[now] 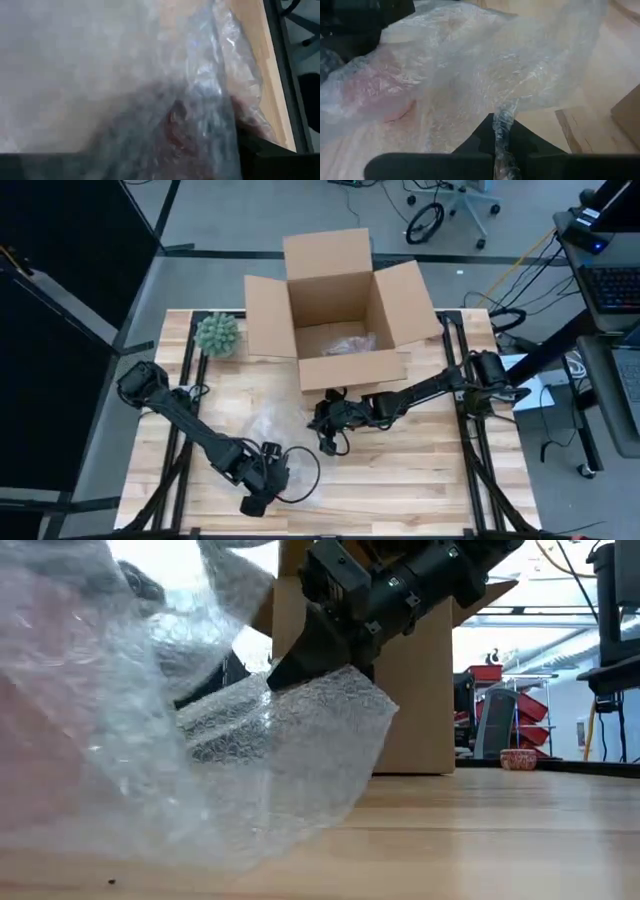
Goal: Wrap mug
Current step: Wrap the pink mug with bubble wrap
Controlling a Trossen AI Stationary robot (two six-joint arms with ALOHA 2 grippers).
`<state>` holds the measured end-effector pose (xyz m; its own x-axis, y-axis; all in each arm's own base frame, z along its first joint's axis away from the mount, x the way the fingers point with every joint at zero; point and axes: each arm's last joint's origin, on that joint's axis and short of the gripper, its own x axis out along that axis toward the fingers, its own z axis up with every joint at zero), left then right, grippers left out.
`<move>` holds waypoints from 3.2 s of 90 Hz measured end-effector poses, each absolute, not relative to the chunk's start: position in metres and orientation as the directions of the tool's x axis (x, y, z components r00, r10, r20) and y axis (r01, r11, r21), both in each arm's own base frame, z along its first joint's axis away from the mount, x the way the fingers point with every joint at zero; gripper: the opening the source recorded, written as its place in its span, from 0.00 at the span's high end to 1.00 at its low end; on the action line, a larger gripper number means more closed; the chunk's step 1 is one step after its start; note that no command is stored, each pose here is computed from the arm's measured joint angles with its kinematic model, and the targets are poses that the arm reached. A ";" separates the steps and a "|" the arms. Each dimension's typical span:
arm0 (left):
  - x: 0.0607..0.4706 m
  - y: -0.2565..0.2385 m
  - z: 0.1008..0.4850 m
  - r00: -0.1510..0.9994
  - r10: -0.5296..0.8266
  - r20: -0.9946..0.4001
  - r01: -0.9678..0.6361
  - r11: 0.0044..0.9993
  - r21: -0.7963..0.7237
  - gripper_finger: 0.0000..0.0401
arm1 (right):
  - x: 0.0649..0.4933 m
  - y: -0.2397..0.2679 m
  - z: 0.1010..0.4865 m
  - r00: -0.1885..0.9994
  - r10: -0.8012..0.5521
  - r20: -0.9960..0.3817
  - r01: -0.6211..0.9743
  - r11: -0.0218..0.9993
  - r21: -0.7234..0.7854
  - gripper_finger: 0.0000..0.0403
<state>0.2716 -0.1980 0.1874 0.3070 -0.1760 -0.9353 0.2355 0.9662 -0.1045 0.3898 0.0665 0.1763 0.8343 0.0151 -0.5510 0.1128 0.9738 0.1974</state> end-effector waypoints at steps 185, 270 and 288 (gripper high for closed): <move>0.263 -0.184 0.224 0.385 -0.041 -0.922 0.111 0.994 0.002 0.53 | 0.389 0.068 0.176 0.834 0.023 -0.552 0.107 0.973 0.203 1.00; 0.279 -0.179 0.172 0.442 -0.077 -0.894 0.106 0.994 -0.033 0.53 | 0.394 0.087 0.190 0.905 0.103 -0.412 -0.021 0.980 0.200 1.00; 0.281 -0.180 0.183 0.436 -0.070 -0.897 0.112 0.993 -0.023 0.53 | 0.399 0.105 0.208 0.922 0.168 -0.348 -0.104 0.975 0.195 1.00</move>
